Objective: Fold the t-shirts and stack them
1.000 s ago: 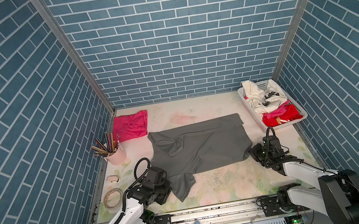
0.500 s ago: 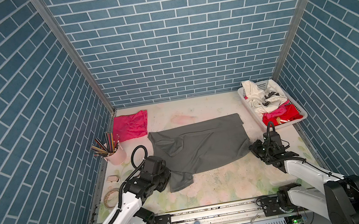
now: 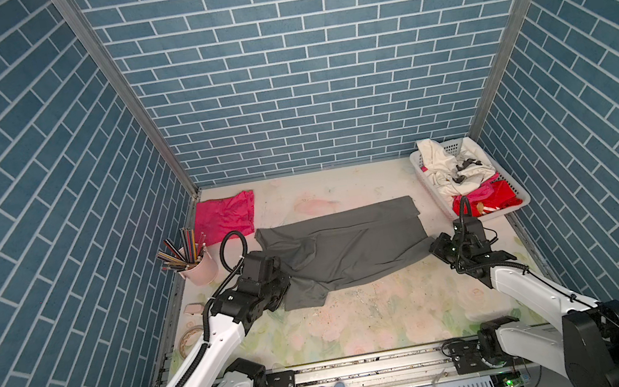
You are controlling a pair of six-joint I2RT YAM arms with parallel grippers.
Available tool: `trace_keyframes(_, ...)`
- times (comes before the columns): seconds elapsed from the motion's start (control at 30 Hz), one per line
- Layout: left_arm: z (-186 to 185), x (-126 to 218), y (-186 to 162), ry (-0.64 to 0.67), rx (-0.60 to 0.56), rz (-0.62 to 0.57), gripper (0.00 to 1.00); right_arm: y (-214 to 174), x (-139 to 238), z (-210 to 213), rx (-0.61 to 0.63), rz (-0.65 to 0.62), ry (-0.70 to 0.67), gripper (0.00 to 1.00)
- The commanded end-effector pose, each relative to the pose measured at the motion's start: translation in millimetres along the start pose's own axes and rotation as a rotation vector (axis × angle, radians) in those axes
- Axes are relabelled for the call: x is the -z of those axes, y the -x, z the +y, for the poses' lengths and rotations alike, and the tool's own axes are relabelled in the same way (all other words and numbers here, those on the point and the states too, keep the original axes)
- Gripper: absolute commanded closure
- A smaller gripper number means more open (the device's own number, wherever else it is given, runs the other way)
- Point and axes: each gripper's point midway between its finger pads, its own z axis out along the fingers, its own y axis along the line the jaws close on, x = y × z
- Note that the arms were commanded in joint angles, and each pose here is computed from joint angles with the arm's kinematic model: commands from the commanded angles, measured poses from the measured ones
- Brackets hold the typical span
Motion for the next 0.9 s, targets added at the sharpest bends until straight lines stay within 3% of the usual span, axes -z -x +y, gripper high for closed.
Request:
trace_keyframes(0.0,-19,0,13,-0.044,-0.048,-0.026,1.0,4,-3,-2,0.043,0.012,-0.04,1.0)
trace_keyframes(0.33,-34,-6,25,-0.047,-0.085,-0.021,1.0,-3,6,-11,0.059,0.039,-0.081,1.0)
trace_keyframes(0.67,-4,9,12,-0.038,-0.044,-0.015,1.0,-45,26,-58,0.027,0.052,-0.132,1.0)
trace_keyframes(0.87,14,24,12,-0.028,-0.021,-0.045,1.0,-46,33,-67,0.047,0.061,-0.185,1.0)
